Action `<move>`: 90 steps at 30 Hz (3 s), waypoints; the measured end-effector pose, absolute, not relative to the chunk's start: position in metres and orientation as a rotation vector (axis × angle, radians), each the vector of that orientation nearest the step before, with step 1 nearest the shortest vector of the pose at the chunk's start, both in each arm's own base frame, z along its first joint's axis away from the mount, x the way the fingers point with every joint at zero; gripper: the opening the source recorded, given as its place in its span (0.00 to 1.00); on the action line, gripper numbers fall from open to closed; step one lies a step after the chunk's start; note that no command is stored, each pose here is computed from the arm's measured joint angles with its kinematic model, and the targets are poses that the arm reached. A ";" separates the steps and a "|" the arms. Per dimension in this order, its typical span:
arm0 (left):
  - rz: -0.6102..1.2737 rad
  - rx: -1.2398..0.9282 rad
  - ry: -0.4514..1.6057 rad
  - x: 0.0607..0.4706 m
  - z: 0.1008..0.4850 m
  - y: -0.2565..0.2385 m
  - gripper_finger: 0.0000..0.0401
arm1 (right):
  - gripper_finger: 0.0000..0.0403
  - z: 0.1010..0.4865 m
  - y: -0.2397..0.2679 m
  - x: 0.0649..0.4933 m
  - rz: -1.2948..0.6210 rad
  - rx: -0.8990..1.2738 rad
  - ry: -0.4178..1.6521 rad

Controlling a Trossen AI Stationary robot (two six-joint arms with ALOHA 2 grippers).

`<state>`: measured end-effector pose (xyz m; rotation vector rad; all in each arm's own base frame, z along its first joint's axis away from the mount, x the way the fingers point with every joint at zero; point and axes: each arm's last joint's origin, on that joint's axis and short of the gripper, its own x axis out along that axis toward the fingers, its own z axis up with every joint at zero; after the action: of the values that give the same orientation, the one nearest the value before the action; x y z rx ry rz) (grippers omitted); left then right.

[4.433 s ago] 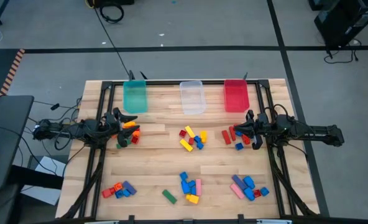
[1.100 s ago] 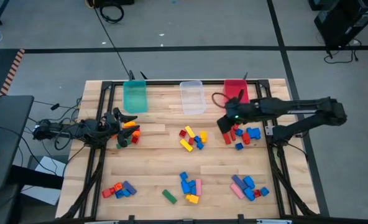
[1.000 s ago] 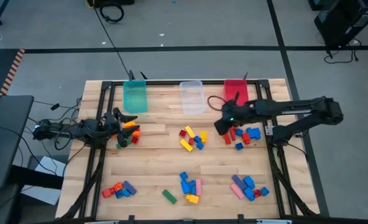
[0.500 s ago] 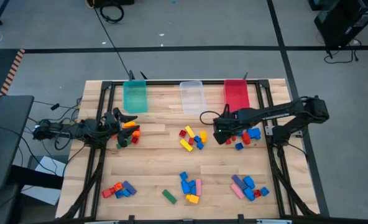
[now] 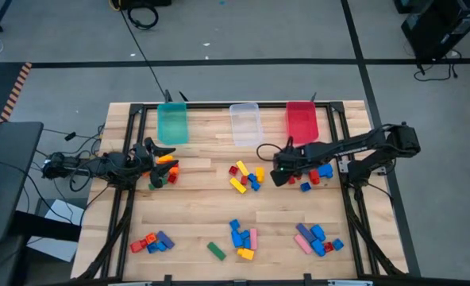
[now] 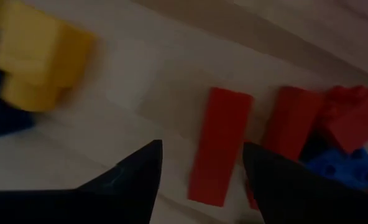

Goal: Sort blocks by size
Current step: Put the red block into the red bin

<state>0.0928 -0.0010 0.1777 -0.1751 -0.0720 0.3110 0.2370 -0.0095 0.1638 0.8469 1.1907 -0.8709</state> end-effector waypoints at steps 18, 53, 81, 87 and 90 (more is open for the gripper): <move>0.311 -0.175 -0.072 0.093 0.178 -0.001 0.61 | 0.50 0.134 -0.008 0.224 -0.823 0.879 1.157; 0.311 -0.175 -0.072 0.093 0.178 -0.001 0.61 | 0.33 0.249 -0.037 0.239 -0.722 0.765 0.834; 0.311 -0.175 -0.072 0.093 0.178 -0.001 0.61 | 0.37 0.201 -0.216 0.178 -1.083 1.007 0.993; 0.311 -0.175 -0.072 0.093 0.178 -0.001 0.61 | 0.40 0.202 -0.216 0.178 -1.090 0.998 0.988; 0.311 -0.175 -0.072 0.093 0.178 -0.001 0.61 | 0.41 0.207 -0.215 0.177 -1.091 0.990 0.971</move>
<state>0.0928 -0.0011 0.1777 -0.1751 -0.0719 0.3106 0.1768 -0.2147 0.2072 0.9901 0.9709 -1.0913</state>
